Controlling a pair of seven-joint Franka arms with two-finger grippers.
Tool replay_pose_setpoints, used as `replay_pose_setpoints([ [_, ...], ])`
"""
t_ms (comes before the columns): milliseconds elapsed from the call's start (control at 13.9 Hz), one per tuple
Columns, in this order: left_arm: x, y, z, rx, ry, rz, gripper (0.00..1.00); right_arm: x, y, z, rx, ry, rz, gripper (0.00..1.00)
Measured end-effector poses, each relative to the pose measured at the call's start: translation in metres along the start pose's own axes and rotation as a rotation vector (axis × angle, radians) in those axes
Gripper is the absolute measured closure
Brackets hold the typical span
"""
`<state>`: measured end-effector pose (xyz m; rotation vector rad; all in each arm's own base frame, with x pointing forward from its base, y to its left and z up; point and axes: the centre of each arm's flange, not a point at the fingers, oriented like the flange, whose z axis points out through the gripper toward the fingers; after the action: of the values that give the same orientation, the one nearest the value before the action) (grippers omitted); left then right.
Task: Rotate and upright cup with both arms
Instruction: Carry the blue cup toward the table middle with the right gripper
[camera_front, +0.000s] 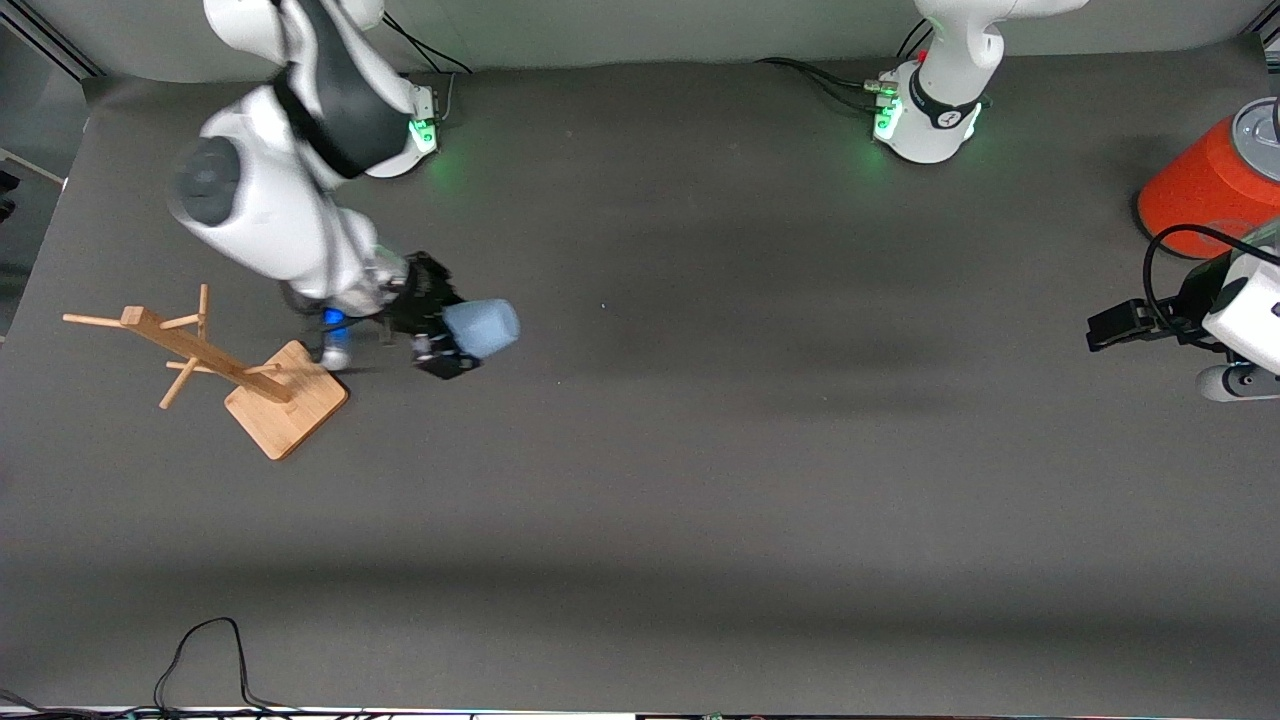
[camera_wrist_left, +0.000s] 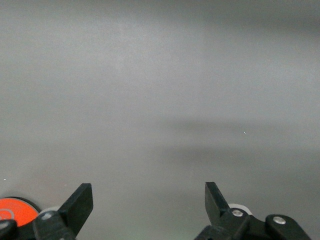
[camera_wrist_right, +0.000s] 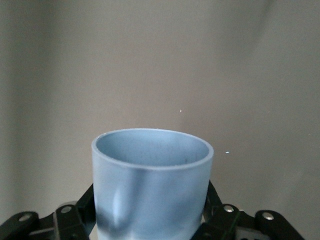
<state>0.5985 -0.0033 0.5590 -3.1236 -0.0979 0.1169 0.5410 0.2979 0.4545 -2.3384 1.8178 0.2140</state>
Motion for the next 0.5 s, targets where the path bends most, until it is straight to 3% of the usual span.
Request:
replay_pose_setpoints([
  [502, 0.001, 0.002, 0.004, 0.0, -0.011, 0.003, 0.0, -0.137, 0.005, 0.11, -0.017, 0.151, 0.01, 0.18],
])
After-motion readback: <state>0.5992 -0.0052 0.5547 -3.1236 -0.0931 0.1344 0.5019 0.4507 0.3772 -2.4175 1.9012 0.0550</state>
